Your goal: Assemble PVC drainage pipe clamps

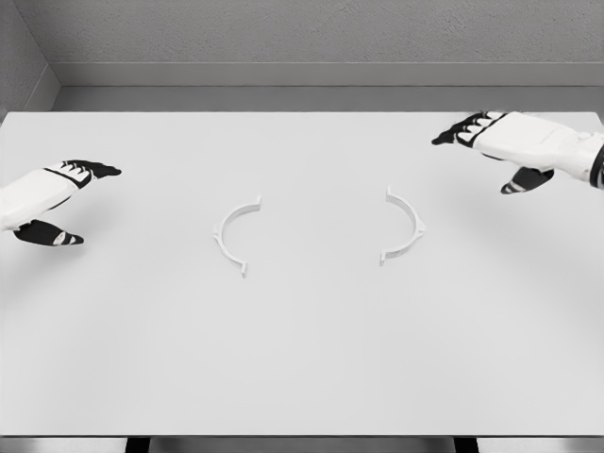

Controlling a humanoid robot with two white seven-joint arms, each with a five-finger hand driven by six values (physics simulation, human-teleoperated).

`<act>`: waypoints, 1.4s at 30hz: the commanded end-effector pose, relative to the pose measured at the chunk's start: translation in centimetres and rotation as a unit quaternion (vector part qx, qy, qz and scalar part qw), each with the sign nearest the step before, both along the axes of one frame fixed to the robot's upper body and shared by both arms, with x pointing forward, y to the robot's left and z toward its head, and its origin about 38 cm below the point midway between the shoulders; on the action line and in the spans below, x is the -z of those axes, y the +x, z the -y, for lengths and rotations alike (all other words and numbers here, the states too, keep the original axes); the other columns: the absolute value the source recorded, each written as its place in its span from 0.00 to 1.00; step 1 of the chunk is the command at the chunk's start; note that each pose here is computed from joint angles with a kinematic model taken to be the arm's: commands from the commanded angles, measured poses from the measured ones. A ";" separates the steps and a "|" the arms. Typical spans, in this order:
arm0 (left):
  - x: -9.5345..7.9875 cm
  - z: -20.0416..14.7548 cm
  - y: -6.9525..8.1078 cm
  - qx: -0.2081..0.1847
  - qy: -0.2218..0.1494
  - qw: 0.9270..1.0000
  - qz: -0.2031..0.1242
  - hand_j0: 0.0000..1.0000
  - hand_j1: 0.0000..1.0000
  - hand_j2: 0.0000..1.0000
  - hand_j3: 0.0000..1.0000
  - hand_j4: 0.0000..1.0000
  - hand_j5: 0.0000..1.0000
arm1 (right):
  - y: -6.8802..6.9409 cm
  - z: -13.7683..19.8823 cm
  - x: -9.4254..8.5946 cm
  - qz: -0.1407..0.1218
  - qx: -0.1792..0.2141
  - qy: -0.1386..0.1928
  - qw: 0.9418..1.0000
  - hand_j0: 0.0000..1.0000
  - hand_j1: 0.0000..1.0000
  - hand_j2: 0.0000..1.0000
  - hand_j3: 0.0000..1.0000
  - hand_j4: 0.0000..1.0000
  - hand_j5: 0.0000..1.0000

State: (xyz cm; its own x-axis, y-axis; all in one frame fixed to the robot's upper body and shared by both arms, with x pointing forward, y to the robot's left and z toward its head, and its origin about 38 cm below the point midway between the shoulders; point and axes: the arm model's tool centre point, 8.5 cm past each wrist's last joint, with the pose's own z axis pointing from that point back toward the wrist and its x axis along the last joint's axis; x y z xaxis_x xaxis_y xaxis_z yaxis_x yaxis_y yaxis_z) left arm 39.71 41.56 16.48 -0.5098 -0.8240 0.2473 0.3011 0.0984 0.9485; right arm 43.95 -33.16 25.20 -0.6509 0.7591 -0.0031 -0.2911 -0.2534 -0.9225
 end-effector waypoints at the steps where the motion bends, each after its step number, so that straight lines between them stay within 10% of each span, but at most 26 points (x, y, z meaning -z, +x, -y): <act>1: 0.0 0.0 0.0 -0.001 -0.003 1.000 0.000 1.00 1.00 1.00 1.00 1.00 1.00 | -0.2 0.1 0.0 -0.004 0.000 -0.006 1.000 1.00 1.00 1.00 1.00 1.00 1.00; 7: 0.2 0.5 0.0 0.002 -0.008 1.000 -0.001 1.00 1.00 1.00 1.00 1.00 1.00 | -0.3 0.0 0.1 -0.003 -0.003 -0.006 1.000 1.00 1.00 1.00 1.00 1.00 1.00; 16: -1.1 11.1 0.8 0.097 0.005 0.992 0.081 1.00 1.00 1.00 1.00 1.00 1.00 | -1.5 -0.9 1.7 -0.011 0.003 0.032 0.999 1.00 1.00 1.00 1.00 1.00 1.00; 19: -1.1 11.8 1.0 0.104 0.010 0.992 0.072 1.00 1.00 1.00 1.00 1.00 1.00 | -1.9 -1.7 1.1 0.056 -0.006 0.089 0.994 1.00 1.00 1.00 1.00 1.00 1.00; 23: -0.3 15.4 1.9 0.115 0.018 0.990 0.085 1.00 1.00 1.00 1.00 1.00 1.00 | -2.4 -1.8 1.9 0.057 -0.007 0.103 0.993 1.00 1.00 1.00 1.00 1.00 1.00; 42: 2.6 17.5 4.3 0.038 -0.019 0.999 -0.001 1.00 1.00 1.00 1.00 1.00 1.00 | -4.1 -4.4 5.8 0.020 -0.031 0.108 0.993 1.00 1.00 1.00 1.00 1.00 1.00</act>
State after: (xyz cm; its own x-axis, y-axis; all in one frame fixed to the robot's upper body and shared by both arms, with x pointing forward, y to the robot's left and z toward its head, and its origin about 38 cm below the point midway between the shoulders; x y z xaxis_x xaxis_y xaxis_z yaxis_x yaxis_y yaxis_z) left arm 43.90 24.31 14.16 -0.5910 -0.7650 0.2560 0.2825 0.1010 0.9539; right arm 39.84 -29.27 19.74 -0.6960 0.7074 0.1229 -0.2416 -0.0696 -0.9679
